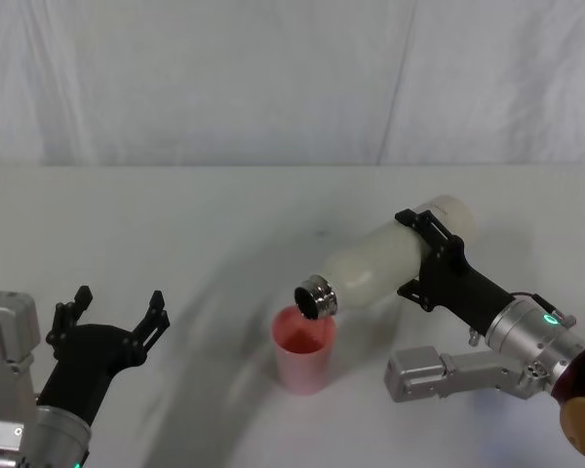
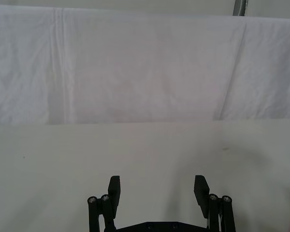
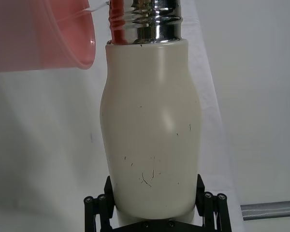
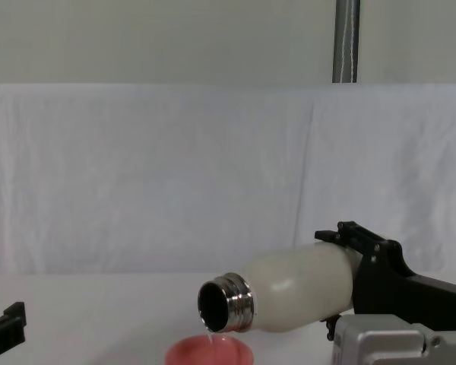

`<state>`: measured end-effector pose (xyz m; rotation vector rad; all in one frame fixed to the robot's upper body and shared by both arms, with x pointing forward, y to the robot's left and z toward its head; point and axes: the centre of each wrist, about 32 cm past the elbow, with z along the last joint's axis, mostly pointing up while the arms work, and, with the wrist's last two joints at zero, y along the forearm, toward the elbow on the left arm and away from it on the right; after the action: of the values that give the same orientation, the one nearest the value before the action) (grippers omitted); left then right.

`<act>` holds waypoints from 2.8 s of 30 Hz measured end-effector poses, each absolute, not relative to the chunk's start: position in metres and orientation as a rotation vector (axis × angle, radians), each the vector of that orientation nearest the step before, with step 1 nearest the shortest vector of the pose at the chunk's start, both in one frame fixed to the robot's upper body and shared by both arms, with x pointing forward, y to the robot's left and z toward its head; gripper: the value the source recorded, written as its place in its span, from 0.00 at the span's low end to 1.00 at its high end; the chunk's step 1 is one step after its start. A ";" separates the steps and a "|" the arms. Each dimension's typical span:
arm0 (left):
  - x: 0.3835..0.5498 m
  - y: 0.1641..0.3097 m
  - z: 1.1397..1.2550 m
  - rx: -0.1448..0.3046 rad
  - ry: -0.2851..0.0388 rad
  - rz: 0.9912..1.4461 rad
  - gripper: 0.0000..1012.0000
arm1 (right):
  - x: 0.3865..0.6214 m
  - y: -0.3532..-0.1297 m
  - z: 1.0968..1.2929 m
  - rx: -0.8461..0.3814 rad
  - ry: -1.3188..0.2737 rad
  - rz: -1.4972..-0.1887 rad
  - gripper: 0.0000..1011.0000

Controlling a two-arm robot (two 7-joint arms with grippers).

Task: Grasp the thermos with one hand and pour water into the cup lid.

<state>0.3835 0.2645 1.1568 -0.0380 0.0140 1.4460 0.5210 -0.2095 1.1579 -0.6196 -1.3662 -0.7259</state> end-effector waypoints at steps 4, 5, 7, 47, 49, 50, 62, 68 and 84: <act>0.384 0.265 1.157 -0.038 0.014 1.446 0.99 | 0.521 -0.210 1.158 -0.620 -1.366 -0.725 0.95; 0.384 0.265 1.157 -0.038 0.014 1.446 0.99 | 0.521 -0.210 1.158 -0.621 -1.366 -0.724 0.95; 0.384 0.265 1.157 -0.038 0.014 1.446 0.99 | 0.520 -0.210 1.158 -0.621 -1.366 -0.724 0.95; 0.384 0.265 1.157 -0.038 0.014 1.446 0.99 | 0.520 -0.210 1.157 -0.624 -1.367 -0.722 0.95; 0.384 0.265 1.157 -0.038 0.014 1.446 0.99 | 0.521 -0.210 1.157 -0.624 -1.368 -0.722 0.95; 0.384 0.265 1.157 -0.038 0.014 1.446 0.99 | 0.521 -0.210 1.157 -0.624 -1.369 -0.722 0.95; 0.384 0.265 1.157 -0.038 0.014 1.446 0.99 | 0.521 -0.211 1.158 -0.625 -1.375 -0.718 0.95; 0.384 0.265 1.157 -0.038 0.014 1.446 0.99 | 0.521 -0.210 1.158 -0.621 -1.366 -0.719 0.95; 0.384 0.265 1.157 -0.038 0.014 1.446 0.99 | 0.519 -0.208 1.168 -0.566 -1.316 -0.735 0.95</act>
<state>0.3835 0.2645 1.1568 -0.0380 0.0140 1.4460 0.5191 -0.2084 1.1684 -0.5658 -1.3161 -0.7354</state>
